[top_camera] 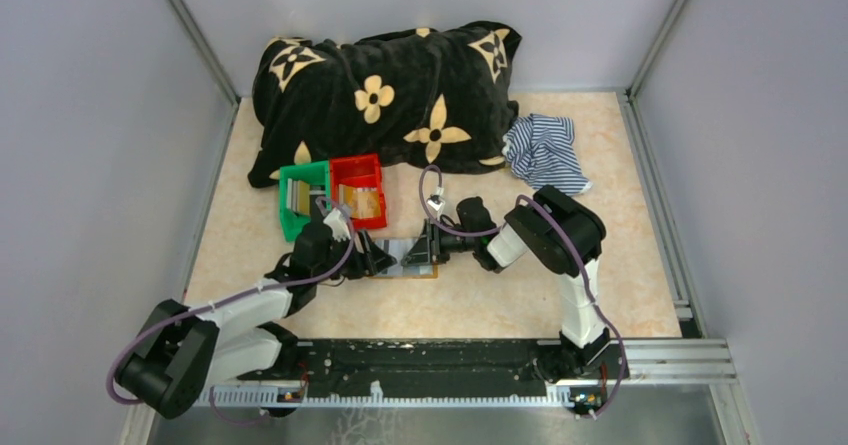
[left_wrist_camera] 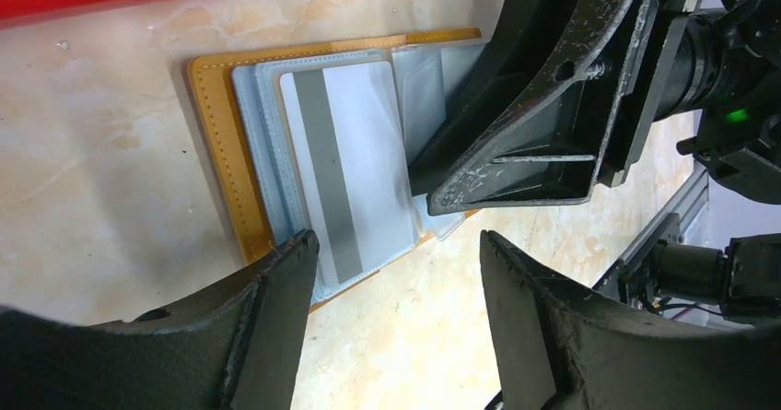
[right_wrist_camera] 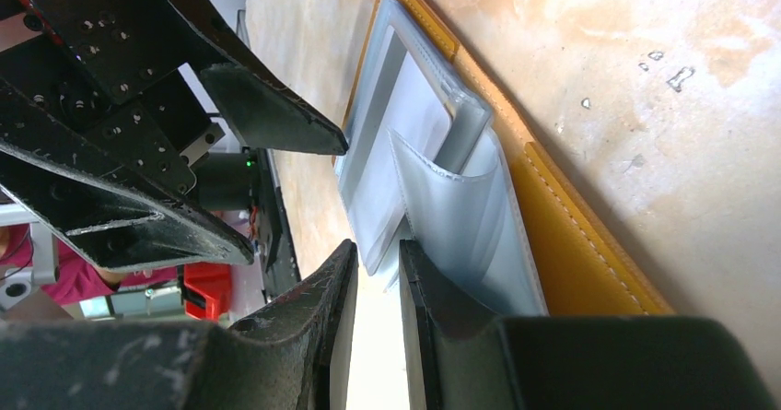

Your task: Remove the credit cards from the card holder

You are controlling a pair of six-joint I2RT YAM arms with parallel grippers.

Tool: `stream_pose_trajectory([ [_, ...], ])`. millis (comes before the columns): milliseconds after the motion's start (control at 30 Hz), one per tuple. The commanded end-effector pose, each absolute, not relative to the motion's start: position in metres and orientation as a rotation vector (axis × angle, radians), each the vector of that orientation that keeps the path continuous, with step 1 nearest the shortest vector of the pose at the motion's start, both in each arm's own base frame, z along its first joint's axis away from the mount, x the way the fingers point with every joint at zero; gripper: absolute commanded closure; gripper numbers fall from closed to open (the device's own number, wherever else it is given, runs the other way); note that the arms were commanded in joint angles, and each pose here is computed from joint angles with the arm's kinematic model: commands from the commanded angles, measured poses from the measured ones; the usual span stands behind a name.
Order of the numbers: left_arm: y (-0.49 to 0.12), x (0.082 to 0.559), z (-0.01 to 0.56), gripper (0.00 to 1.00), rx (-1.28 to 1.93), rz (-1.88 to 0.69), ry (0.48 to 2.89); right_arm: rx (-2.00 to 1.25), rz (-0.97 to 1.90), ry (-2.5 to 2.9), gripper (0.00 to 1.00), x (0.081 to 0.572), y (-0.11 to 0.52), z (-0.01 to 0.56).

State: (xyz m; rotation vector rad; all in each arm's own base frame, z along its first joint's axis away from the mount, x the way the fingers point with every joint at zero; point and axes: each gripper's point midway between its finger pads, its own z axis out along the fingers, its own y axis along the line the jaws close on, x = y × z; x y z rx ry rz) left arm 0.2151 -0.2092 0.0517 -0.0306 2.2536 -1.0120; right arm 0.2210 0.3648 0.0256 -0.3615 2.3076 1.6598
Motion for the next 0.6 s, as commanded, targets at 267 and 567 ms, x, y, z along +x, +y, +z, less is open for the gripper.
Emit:
stream_pose_trajectory([
  [267, -0.202, 0.218, 0.038, 0.28, -0.025, -0.939, 2.277, -0.381, 1.611, 2.324, 0.75, 0.222, 0.367, 0.015],
  [567, -0.208, 0.216, 0.033, 0.3, -0.021, -0.986, 2.29, -0.38, 1.629, 2.311, 0.75, 0.222, 0.369, 0.02],
])
